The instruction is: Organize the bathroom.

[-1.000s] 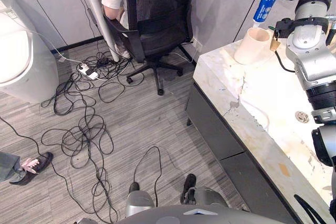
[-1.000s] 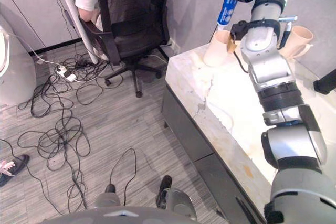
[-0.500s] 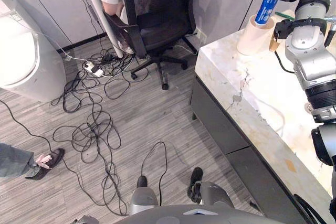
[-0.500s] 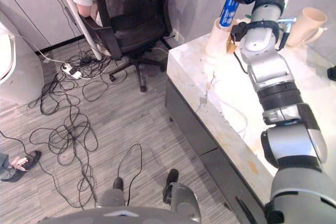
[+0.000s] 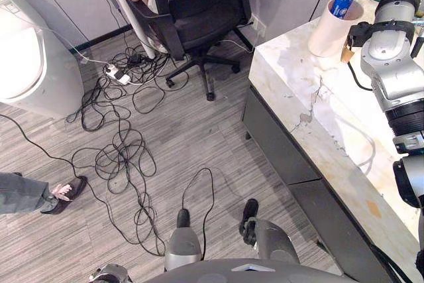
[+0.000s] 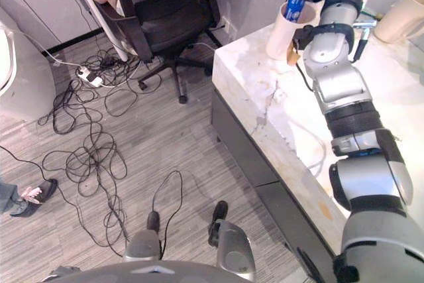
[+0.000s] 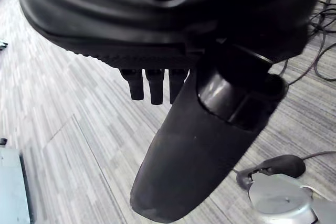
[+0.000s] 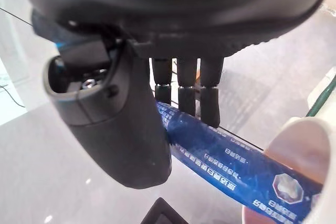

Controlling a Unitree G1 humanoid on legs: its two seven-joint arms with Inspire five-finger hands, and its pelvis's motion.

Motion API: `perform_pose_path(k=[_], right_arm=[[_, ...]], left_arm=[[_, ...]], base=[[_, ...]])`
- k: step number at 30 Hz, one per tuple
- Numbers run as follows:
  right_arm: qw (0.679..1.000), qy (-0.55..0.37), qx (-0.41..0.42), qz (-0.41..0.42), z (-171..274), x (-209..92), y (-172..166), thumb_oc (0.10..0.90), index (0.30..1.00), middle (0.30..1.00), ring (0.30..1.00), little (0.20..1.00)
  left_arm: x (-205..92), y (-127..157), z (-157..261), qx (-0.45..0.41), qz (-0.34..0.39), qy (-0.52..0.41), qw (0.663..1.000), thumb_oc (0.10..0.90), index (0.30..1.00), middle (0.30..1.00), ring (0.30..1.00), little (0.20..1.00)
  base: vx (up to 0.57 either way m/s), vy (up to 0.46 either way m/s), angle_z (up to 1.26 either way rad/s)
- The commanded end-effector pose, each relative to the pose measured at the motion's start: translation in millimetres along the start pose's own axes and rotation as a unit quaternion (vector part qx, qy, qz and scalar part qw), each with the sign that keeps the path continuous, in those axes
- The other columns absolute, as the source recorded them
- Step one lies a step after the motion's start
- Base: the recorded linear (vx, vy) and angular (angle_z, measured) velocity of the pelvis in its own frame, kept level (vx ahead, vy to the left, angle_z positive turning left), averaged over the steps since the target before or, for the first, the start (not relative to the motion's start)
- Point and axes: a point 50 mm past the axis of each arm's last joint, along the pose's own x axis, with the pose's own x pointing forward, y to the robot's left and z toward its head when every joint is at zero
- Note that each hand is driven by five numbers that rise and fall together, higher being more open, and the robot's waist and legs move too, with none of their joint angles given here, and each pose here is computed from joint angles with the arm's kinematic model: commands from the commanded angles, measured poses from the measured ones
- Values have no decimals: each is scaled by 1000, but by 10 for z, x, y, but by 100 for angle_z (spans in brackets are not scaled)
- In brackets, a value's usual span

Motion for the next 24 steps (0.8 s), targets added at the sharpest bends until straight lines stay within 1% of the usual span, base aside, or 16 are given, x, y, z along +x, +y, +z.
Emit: perform_pose_path(k=[1, 9, 21, 24], right_arm=[[987, -120, 76, -77, 707, 260, -264, 800, 900, 900, 900, 900], [989, -117, 66, -65, 674, 258, -219, 800, 900, 900, 900, 900], [994, -86, 54, -37, 530, 246, -187, 800, 900, 900, 900, 900], [996, -76, 40, -20, 474, 234, -153, 800, 900, 900, 900, 900]], left_arm=[[59, 329, -425, 42, 47, 78, 995, 800, 900, 900, 900, 900], [62, 307, -461, 50, 40, 81, 995, 800, 900, 900, 900, 900], [65, 295, -521, 71, 31, 86, 993, 800, 900, 900, 900, 900], [68, 291, -530, 86, 27, 84, 992, 800, 900, 900, 900, 900]], base=[[-10, 36, 0], [5, 28, 1], [18, 5, -2], [-1, 48, -10]])
